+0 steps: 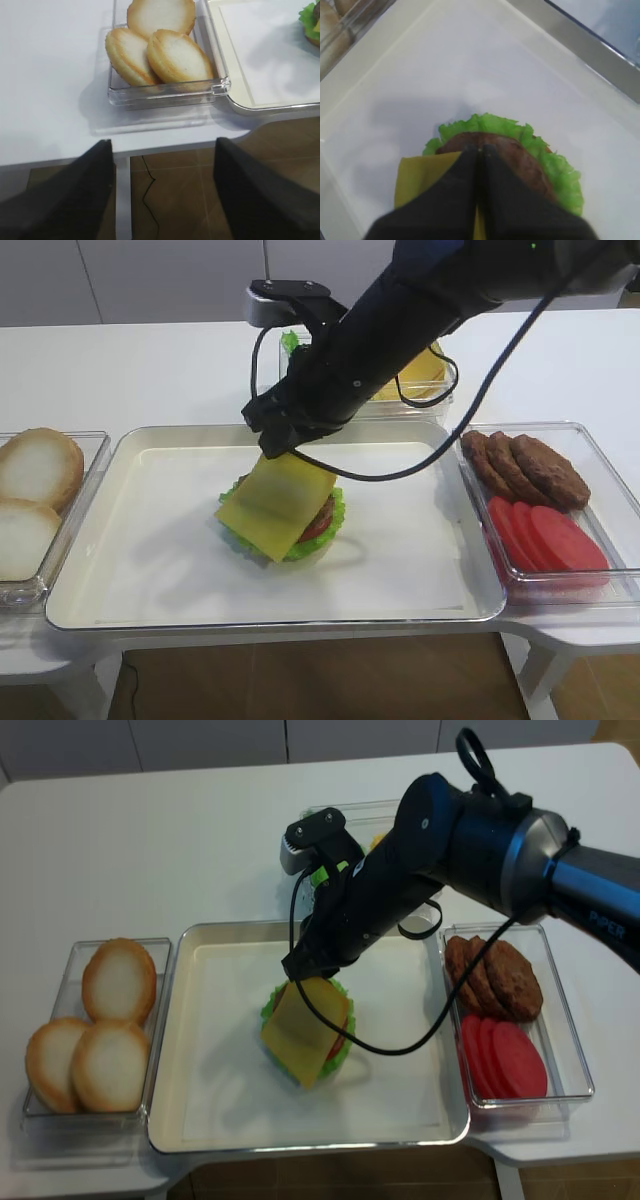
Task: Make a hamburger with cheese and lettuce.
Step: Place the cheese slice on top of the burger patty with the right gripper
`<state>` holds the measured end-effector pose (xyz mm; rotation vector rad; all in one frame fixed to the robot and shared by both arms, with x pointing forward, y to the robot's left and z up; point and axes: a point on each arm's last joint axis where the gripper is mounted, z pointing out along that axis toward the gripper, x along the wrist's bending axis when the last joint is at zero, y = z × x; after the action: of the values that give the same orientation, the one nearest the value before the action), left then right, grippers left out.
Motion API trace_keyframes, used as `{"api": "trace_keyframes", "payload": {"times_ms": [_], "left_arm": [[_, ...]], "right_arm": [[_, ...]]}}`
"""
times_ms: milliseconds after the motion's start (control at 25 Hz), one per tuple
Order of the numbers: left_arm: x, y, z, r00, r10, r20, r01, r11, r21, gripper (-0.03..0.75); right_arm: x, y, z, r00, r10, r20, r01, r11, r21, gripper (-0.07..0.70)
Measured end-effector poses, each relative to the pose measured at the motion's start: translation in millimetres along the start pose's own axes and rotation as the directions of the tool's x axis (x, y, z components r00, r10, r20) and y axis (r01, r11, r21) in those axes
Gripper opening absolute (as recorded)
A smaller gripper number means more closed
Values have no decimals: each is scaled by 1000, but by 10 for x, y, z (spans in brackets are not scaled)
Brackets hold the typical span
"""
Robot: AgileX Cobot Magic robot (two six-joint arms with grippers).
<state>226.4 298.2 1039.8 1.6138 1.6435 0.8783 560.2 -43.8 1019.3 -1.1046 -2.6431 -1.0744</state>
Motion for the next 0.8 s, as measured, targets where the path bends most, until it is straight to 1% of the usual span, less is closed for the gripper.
{"api": "trace_keyframes", "payload": {"times_ms": [480, 640, 800], "left_arm": [[0, 0, 0, 1000, 0, 0, 0, 1000, 0, 468], [0, 0, 0, 1000, 0, 0, 0, 1000, 0, 468], [0, 0, 0, 1000, 0, 0, 0, 1000, 0, 468]], "right_arm": [[-35, 42, -2, 998, -49, 40, 50, 998, -44, 3], [-42, 42, 7, 998, -51, 44, 53, 998, -45, 3], [-74, 14, 78, 998, -43, 42, 44, 999, -28, 3]]}}
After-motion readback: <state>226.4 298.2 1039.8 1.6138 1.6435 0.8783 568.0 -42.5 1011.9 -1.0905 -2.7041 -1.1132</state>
